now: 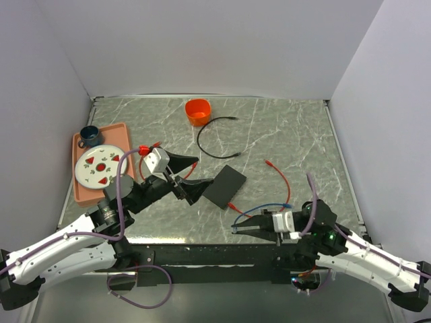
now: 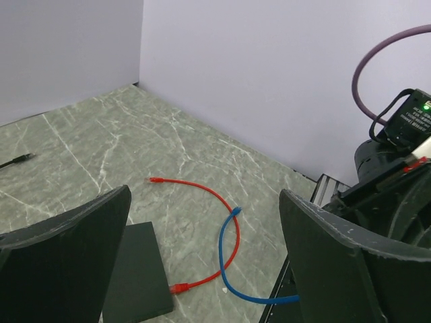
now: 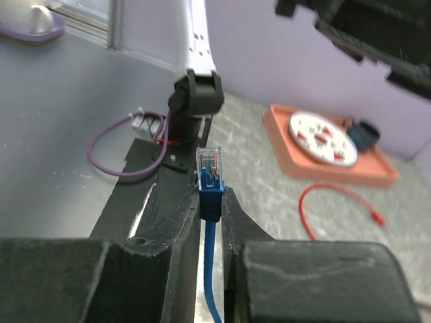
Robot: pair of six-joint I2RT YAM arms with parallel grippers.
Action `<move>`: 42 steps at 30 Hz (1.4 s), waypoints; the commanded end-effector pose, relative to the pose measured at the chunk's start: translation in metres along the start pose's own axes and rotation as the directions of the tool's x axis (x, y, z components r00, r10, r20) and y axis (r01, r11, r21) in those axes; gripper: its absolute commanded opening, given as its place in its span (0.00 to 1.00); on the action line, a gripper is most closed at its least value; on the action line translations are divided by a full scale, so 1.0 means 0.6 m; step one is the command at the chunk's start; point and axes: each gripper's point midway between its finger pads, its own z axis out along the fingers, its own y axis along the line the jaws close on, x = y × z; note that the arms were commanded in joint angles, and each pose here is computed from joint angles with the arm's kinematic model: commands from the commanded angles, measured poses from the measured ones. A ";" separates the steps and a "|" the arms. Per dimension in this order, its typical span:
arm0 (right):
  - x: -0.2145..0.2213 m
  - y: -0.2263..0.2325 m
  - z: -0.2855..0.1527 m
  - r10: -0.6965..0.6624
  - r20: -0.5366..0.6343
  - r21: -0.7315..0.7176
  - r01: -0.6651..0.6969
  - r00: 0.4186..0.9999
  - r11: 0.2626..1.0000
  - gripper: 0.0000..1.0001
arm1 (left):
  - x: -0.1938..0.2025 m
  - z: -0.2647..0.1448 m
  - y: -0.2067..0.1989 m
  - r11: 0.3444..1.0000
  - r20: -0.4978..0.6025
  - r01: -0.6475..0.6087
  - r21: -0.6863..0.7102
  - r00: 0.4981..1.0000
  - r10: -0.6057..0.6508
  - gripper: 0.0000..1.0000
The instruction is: Insert the plug into the switch port
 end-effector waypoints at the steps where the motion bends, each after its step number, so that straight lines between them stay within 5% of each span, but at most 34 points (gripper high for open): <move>1: -0.061 0.010 -0.007 -0.193 0.153 -0.030 0.200 0.969 0.979 0.00 | -0.007 0.002 0.005 1.000 0.029 -0.022 -0.011 0.999 0.023 0.97; 11: -0.056 0.014 -0.010 -0.212 0.151 -0.034 0.219 0.965 0.975 0.00 | 0.007 0.007 0.018 0.999 0.011 -0.030 -0.044 0.999 0.030 0.97; 16: -0.043 -0.060 -0.014 -0.049 0.057 0.202 0.037 0.997 0.979 0.00 | 0.012 0.012 0.037 0.994 0.002 -0.023 -0.104 1.000 0.024 0.97; 19: -0.009 -0.123 -0.028 0.127 -0.071 0.413 -0.086 0.989 0.906 0.00 | 0.027 0.022 0.067 0.983 -0.029 -0.011 -0.185 1.000 0.006 0.96; 25: 0.096 -0.202 -0.073 0.416 -0.257 0.711 -0.122 0.872 0.693 0.00 | 0.061 0.050 0.130 0.968 -0.102 0.073 -0.240 0.990 -0.100 0.97; 32: 0.204 -0.247 -0.169 0.671 -0.182 0.891 -0.168 0.719 0.422 0.00 | 0.113 0.075 0.207 0.939 -0.181 0.099 -0.330 0.969 -0.166 0.97; 35: 0.259 -0.229 -0.189 0.767 -0.223 0.913 -0.147 0.601 0.381 0.00 | 0.147 0.087 0.232 0.933 -0.220 0.127 -0.336 0.953 -0.208 0.97; 42: 0.329 -0.208 -0.196 0.848 -0.205 0.940 -0.145 0.488 0.310 0.00 | 0.258 0.113 0.272 0.924 -0.364 0.224 -0.310 0.870 -0.333 0.97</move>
